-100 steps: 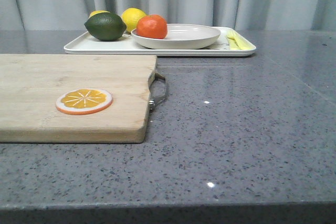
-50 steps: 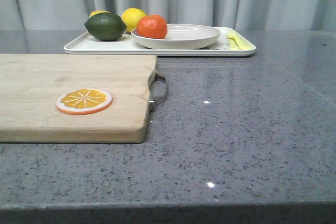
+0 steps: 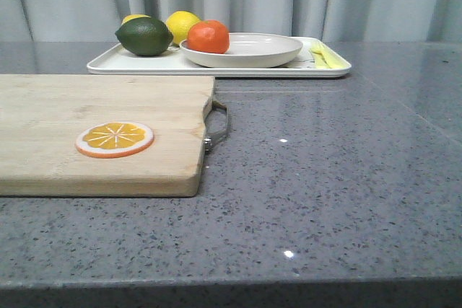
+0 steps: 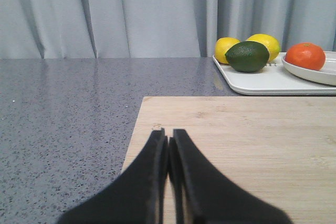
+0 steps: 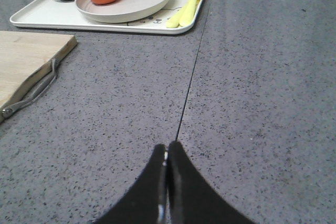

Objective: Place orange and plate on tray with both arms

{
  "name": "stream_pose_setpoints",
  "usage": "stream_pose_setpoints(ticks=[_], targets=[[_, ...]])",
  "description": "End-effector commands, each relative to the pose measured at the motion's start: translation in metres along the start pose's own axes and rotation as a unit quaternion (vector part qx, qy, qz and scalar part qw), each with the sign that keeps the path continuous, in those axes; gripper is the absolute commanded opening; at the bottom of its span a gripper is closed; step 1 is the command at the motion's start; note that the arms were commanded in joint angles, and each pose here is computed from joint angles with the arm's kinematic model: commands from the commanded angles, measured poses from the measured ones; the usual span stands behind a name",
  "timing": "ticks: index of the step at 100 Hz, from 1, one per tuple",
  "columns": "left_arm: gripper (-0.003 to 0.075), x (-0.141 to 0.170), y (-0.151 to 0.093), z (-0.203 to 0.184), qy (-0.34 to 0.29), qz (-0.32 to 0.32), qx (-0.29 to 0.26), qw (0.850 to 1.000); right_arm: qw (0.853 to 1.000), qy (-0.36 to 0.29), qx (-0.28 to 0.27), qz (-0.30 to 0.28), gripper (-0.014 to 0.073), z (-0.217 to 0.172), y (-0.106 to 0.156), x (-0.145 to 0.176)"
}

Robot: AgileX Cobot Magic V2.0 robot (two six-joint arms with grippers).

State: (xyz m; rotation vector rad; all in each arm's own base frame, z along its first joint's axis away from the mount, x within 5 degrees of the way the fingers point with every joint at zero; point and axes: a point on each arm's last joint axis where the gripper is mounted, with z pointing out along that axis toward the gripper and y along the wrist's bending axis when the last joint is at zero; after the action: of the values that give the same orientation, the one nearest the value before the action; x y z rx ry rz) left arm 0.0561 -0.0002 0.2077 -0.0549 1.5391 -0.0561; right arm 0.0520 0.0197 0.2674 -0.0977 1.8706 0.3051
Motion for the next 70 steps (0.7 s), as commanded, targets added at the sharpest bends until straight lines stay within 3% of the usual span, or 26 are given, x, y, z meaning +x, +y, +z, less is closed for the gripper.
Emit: stream_pose_setpoints(ticks=[1, 31, 51, 70], targets=[[-0.0019, -0.002, 0.001, -0.002, -0.045, -0.007, -0.001, 0.999, 0.998, -0.059, 0.019, -0.012, -0.0066, 0.001, -0.003, -0.011], [-0.0019, -0.002, 0.001, -0.002, -0.045, -0.007, -0.001, 0.999, 0.984, -0.151, 0.091, -0.001, -0.0066, 0.008, -0.020, 0.009], [-0.0019, -0.002, 0.001, -0.002, -0.045, -0.007, -0.001, 0.999, 0.970, -0.226, 0.090, -0.009, -0.0066, 0.012, -0.025, 0.031], [-0.0019, -0.002, 0.001, -0.002, -0.045, -0.007, -0.001, 0.999, 0.968, -0.234, 0.090, -0.015, -0.0066, 0.013, -0.027, 0.051]])
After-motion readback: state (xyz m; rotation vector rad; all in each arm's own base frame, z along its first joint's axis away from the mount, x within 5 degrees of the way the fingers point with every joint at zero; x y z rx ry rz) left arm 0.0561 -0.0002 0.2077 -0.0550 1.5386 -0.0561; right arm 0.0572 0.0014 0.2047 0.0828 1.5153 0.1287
